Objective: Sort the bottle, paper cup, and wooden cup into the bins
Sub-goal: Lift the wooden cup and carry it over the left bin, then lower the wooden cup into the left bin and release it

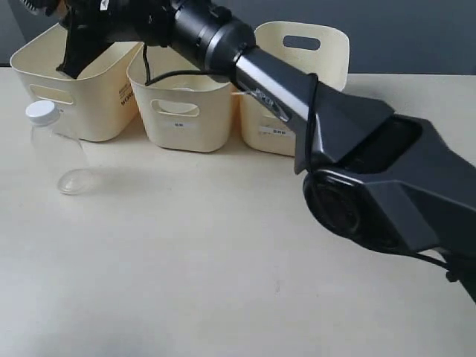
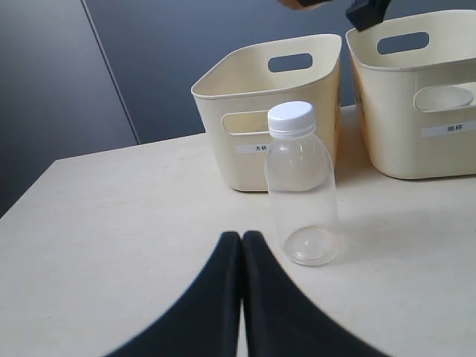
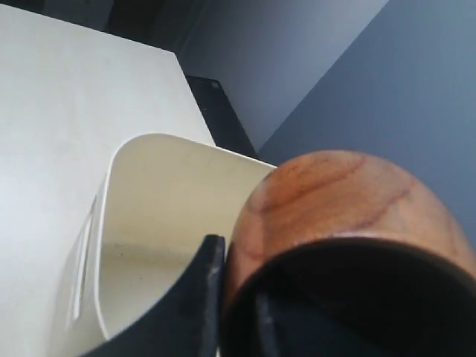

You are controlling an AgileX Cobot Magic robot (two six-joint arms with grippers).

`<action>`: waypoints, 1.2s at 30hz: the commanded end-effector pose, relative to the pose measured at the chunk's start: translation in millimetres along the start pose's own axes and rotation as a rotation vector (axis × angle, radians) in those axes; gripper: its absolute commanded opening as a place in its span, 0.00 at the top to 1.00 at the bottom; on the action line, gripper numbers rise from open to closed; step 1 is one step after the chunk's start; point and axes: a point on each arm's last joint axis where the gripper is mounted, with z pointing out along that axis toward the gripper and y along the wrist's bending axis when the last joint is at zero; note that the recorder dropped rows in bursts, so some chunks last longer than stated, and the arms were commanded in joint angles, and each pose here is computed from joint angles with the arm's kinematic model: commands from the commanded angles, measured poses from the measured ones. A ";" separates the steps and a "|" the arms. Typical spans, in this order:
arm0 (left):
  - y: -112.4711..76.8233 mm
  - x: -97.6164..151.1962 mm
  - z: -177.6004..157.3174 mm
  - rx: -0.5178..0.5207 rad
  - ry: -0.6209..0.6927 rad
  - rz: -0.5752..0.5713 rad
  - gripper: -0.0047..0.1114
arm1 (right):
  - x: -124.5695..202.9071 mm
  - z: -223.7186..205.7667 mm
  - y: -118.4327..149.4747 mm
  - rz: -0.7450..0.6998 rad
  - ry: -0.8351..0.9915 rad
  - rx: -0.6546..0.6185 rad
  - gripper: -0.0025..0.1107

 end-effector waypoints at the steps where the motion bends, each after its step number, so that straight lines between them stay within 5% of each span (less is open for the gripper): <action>1: 0.2 -1.7 -0.1 0.001 -0.004 -0.004 0.96 | 20.1 14.9 5.8 -0.017 -0.003 0.019 0.98; 22: 0.2 -1.7 -0.1 0.001 -0.004 -0.004 0.96 | 44.4 28.2 14.1 0.006 0.019 0.009 0.98; 29: 0.2 -1.7 -0.1 0.001 -0.004 -0.004 0.96 | 44.2 28.2 13.8 0.006 0.016 0.012 0.76; 36: 0.2 -1.7 -0.1 0.001 -0.004 -0.004 0.96 | 44.0 28.2 13.7 0.012 0.014 0.012 0.75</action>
